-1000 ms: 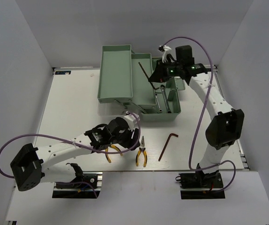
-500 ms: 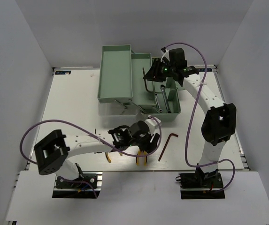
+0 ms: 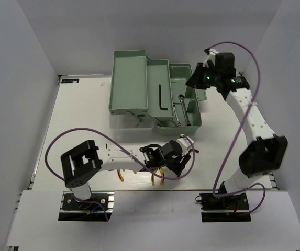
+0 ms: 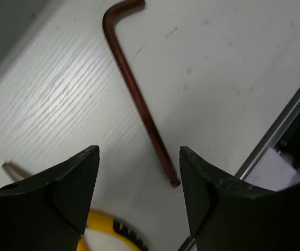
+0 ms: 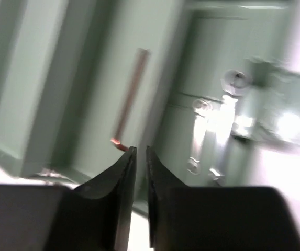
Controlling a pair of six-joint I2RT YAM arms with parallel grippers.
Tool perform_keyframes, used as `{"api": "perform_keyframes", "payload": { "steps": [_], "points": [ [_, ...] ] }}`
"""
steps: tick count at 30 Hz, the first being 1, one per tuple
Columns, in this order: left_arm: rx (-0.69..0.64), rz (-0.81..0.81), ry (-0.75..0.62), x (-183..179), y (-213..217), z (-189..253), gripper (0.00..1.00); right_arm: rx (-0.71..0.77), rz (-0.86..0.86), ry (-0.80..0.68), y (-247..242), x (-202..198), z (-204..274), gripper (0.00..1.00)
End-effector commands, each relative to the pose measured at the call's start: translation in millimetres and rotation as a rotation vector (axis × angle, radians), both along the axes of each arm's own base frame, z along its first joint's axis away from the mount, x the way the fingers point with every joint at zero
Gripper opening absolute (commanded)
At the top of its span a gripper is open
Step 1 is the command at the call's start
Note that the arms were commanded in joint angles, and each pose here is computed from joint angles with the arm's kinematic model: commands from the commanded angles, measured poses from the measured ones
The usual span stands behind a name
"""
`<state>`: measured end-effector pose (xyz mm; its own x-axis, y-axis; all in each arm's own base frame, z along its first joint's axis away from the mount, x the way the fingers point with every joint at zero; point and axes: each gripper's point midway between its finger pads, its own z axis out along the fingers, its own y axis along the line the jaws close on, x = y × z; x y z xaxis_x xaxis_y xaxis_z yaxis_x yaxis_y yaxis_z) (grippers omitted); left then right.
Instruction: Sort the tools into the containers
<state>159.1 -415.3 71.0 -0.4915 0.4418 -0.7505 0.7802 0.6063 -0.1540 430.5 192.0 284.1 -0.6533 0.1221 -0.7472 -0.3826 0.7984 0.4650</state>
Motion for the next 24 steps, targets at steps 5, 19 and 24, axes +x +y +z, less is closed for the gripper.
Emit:
{"api": "perform_keyframes", "payload": {
  "steps": [5, 19, 24],
  "points": [
    [0.047, 0.002, -0.057, 15.1, -46.6, 0.6, 0.63, -0.267, -0.312, -0.05, -128.0, -35.1, -43.4, 0.13],
    [0.258, 0.207, -0.034, 51.8, -38.8, -40.1, 0.48, -0.13, -0.385, 0.102, -170.8, -131.8, -118.7, 0.13],
    [0.292, 0.183, 0.0, 46.0, -39.4, -56.6, 0.22, -0.082, -0.389, 0.129, -171.5, -139.4, -125.4, 0.13]
  ]
}}
